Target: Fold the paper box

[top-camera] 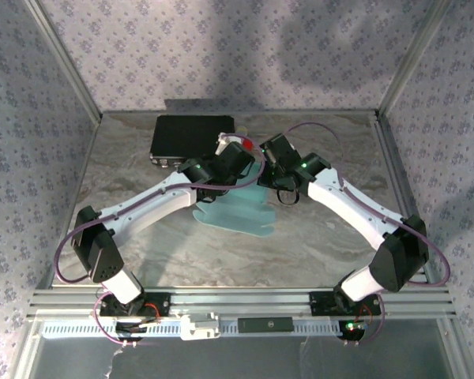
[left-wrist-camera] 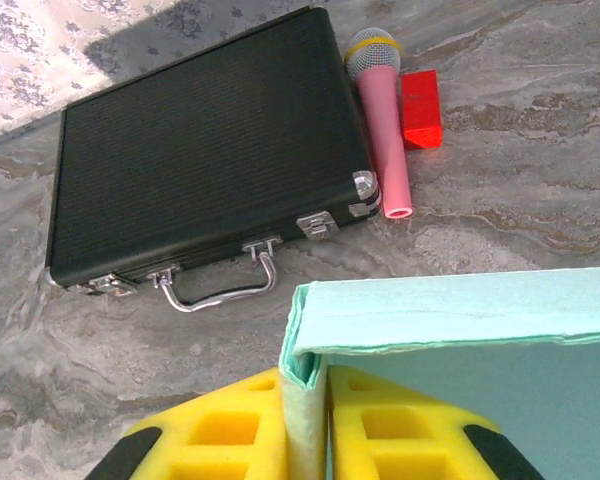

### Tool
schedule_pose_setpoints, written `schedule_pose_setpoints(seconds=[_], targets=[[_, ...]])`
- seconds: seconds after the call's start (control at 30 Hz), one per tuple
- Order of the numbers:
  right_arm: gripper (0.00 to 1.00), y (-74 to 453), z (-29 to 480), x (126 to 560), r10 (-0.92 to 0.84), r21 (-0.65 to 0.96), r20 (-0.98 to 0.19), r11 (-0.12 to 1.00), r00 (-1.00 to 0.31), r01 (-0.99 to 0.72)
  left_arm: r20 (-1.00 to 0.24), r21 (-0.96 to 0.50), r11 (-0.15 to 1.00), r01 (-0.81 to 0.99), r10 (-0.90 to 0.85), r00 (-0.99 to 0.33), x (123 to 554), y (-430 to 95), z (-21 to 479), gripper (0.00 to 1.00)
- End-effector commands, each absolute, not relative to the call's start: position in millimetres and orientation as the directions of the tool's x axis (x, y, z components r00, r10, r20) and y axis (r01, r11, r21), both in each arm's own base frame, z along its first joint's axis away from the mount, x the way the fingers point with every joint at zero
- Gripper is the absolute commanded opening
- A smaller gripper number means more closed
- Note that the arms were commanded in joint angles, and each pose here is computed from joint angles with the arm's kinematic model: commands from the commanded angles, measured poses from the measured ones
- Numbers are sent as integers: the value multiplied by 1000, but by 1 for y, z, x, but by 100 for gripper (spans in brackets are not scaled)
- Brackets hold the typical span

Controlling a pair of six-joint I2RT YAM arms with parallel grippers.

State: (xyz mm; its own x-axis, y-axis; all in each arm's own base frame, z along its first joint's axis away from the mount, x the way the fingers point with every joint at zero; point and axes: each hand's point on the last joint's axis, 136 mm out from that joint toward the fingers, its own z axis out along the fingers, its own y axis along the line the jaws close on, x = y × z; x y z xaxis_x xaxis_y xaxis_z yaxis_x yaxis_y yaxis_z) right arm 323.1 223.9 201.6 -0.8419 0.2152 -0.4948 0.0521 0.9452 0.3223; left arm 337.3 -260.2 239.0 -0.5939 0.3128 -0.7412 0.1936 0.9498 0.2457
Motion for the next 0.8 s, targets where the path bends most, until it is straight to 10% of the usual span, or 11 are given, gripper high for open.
schedule_pose_setpoints(seconds=[0.0,0.4,0.57,0.77], targets=[[0,230,224,324,241,390,-511,920,-825,28,-724,251,943,221,334,-604,340,-266,236,10],[0,224,220,326,262,393,-498,918,-826,54,-707,292,937,194,348,-615,337,-256,233,27],[0,222,217,327,269,399,-492,915,-828,60,-715,277,939,202,342,-610,336,-255,236,0],[0,222,217,326,279,409,-485,910,-829,67,-704,291,936,199,351,-617,338,-257,232,0]])
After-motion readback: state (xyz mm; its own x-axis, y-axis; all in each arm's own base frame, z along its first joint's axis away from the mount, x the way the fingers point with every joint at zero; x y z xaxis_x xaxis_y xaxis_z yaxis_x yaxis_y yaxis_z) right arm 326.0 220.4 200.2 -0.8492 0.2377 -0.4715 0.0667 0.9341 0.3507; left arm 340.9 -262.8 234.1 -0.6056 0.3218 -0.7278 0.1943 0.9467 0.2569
